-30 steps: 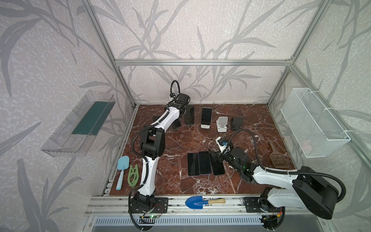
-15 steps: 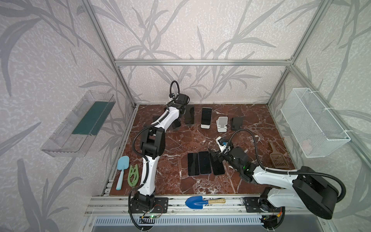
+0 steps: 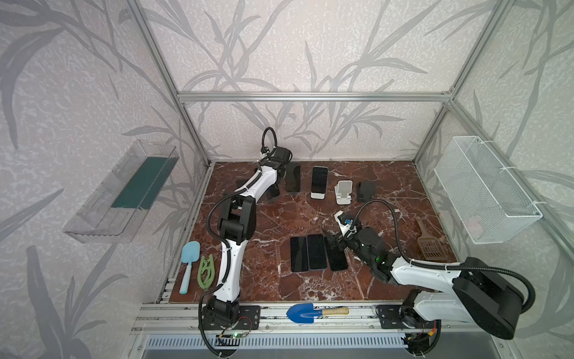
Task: Remove the phone from the phone stand
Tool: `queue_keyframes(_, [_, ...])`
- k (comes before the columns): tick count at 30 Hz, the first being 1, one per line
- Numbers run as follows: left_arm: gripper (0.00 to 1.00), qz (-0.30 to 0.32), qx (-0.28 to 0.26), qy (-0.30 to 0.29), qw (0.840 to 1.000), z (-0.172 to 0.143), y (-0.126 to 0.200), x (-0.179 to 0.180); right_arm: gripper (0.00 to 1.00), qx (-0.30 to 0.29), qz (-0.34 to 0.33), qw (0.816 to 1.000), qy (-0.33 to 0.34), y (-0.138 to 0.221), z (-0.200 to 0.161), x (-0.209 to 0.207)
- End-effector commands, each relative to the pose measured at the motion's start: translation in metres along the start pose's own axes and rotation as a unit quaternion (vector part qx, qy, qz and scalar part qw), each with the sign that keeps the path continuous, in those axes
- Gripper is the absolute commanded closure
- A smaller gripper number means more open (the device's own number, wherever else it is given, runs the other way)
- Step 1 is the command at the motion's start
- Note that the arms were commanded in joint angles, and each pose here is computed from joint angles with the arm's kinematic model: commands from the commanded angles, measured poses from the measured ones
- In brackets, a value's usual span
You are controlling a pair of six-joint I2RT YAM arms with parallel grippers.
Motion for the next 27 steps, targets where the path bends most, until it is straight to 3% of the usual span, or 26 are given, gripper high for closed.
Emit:
queue_keyframes(1, [0.22, 0.012, -0.003, 0.007, 1.0, 0.0005, -0.0031, 0.0013, 0.01, -0.018, -0.013, 1.0, -0.009, 0.0011, 0.011, -0.0043])
queue_keyframes(18, [0.28, 0.0, -0.016, -0.009, 1.0, 0.0011, -0.0014, 0.0058, 0.01, -0.021, -0.02, 1.0, -0.011, 0.0025, 0.0129, -0.0065])
queue_keyframes(27, [0.35, -0.067, -0.01, -0.027, 0.997, -0.0051, -0.0033, 0.0099, 0.01, -0.022, -0.02, 0.999, -0.012, 0.0029, 0.0134, -0.0068])
Point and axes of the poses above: each gripper's point midway between its finger pads, its own y axis back along the fingers, its own x axis along the line the jaws close on, z = x × y, the point moved 7 cm from there along y, back along the fingers, and after that the axes turned 15 degrees about y, right-handed, at the moved point
